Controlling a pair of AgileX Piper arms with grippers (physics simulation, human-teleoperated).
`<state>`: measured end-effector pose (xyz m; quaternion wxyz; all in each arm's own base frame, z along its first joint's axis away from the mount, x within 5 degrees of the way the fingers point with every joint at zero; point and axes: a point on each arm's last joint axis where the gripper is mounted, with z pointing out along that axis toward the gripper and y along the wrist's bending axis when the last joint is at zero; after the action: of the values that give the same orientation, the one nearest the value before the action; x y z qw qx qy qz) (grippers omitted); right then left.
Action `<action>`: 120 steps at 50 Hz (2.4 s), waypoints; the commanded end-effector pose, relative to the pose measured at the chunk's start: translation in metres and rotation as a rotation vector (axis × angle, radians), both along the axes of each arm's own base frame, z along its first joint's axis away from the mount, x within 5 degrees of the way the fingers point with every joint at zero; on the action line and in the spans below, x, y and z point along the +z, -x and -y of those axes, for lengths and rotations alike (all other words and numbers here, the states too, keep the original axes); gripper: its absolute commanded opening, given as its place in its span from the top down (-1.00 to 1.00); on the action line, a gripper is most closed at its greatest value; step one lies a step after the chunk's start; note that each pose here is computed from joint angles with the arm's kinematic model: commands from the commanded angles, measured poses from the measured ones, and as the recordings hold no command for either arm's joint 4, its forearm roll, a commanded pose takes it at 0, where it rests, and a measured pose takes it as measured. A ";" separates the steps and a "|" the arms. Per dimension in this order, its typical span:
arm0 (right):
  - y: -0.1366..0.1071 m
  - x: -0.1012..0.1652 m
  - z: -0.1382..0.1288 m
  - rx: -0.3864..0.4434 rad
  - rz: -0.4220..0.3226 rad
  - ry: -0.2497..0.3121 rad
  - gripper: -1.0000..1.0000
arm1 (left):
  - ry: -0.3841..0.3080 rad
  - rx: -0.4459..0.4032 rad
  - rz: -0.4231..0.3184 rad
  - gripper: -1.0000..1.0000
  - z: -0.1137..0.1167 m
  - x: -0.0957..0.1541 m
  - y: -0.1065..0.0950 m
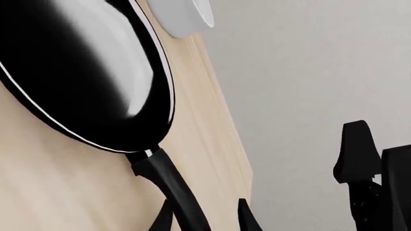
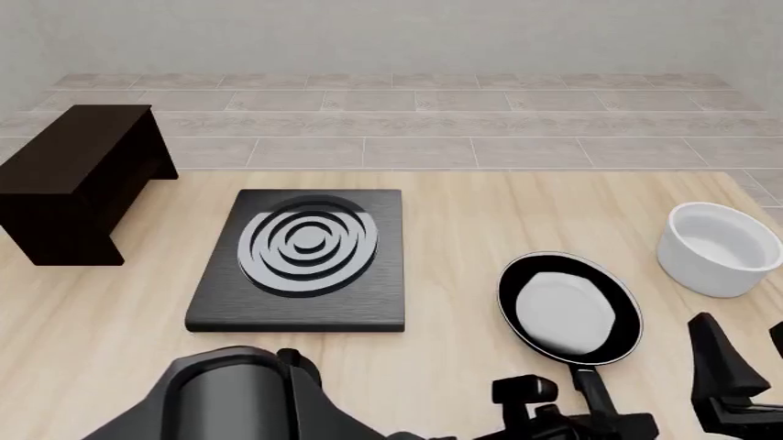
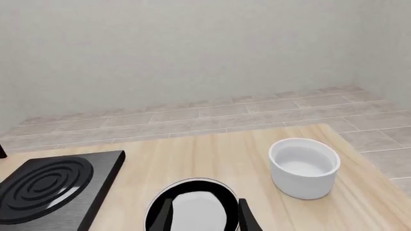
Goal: Put the frying pan on top of the cabinet.
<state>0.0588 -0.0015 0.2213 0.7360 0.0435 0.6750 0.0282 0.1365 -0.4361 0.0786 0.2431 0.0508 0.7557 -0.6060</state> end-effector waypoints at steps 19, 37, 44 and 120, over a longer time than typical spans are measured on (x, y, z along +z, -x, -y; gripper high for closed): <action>0.000 -0.003 0.000 0.000 -0.001 -0.003 -1.00 | -0.036 0.007 -0.196 1.00 0.000 -0.013 0.008; 0.000 -0.004 0.000 0.004 -0.003 0.003 -1.00 | 0.008 0.023 -0.190 1.00 -0.014 -0.002 0.003; 0.001 -0.003 0.000 0.005 -0.002 0.004 -1.00 | 0.021 0.050 -0.108 1.00 -0.029 0.034 -0.011; 0.003 -0.008 -0.001 0.011 0.002 0.020 -1.00 | 0.040 0.651 0.326 1.00 -0.252 0.274 -0.138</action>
<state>0.0562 -0.0009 0.2138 0.7370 0.0344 0.6745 0.0261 0.2628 -0.2120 0.3218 0.4894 -0.1081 0.6941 -0.5167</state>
